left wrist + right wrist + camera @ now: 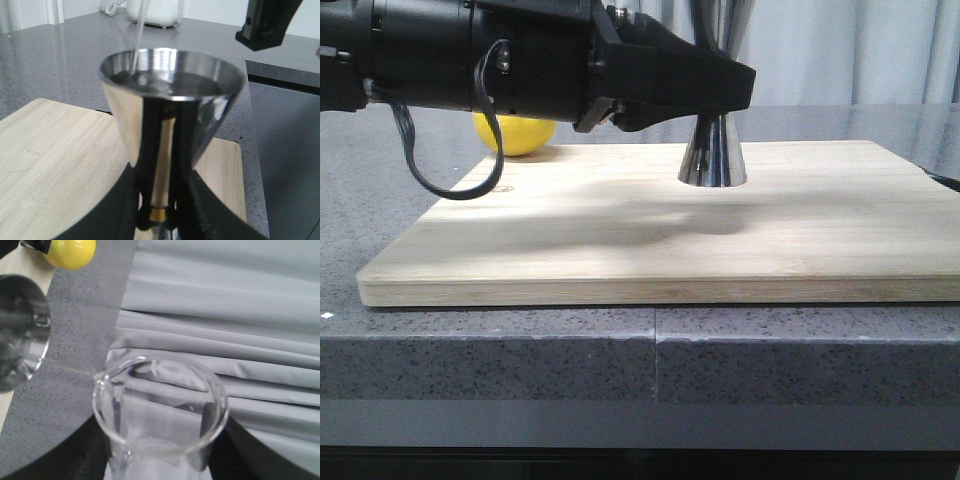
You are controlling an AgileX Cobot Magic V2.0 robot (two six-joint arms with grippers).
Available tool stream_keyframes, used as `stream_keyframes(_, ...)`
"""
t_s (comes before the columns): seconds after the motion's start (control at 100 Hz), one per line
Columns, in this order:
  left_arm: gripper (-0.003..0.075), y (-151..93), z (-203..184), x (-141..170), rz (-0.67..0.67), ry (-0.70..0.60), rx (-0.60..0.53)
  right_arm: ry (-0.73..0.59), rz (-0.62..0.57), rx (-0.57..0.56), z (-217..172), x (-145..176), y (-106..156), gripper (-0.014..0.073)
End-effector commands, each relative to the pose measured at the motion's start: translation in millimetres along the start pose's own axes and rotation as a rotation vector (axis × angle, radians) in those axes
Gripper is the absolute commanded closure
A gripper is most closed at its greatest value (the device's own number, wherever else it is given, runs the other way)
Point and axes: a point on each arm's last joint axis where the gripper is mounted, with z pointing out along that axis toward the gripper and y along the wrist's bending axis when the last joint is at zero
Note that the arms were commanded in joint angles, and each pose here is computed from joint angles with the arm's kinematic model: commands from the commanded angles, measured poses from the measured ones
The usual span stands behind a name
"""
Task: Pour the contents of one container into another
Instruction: 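Tilt the beaker with the right gripper, pouring liquid into the jigger, then tilt the beaker upright and lower it onto the board with the right gripper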
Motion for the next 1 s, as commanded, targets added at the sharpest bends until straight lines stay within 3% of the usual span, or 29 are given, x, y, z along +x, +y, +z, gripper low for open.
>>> stream_keyframes(0.0, 0.0682, -6, -6, -34, 0.025, -0.137, 0.018, 0.026, -0.008, 0.068, -10, 4, -19, 0.0293)
stream_keyframes(0.22, 0.0682, -6, -6, -34, 0.025, -0.137, 0.018, 0.006, 0.061, 0.065, -10, 2, -19, 0.0293)
stream_keyframes(0.38, 0.0682, -6, -6, -34, 0.025, -0.137, 0.018, -0.002, 0.199, 0.065, -10, 2, -19, 0.0293)
stream_keyframes(0.65, 0.0682, -6, -6, -34, 0.025, -0.137, 0.016, 0.06, 0.63, 0.093, -10, 9, -19, 0.0293)
stream_keyframes(0.99, 0.0682, -6, -6, -34, 0.026, -0.136, 0.017, 0.259, 0.992, 0.183, -8, 43, -11, 0.0304)
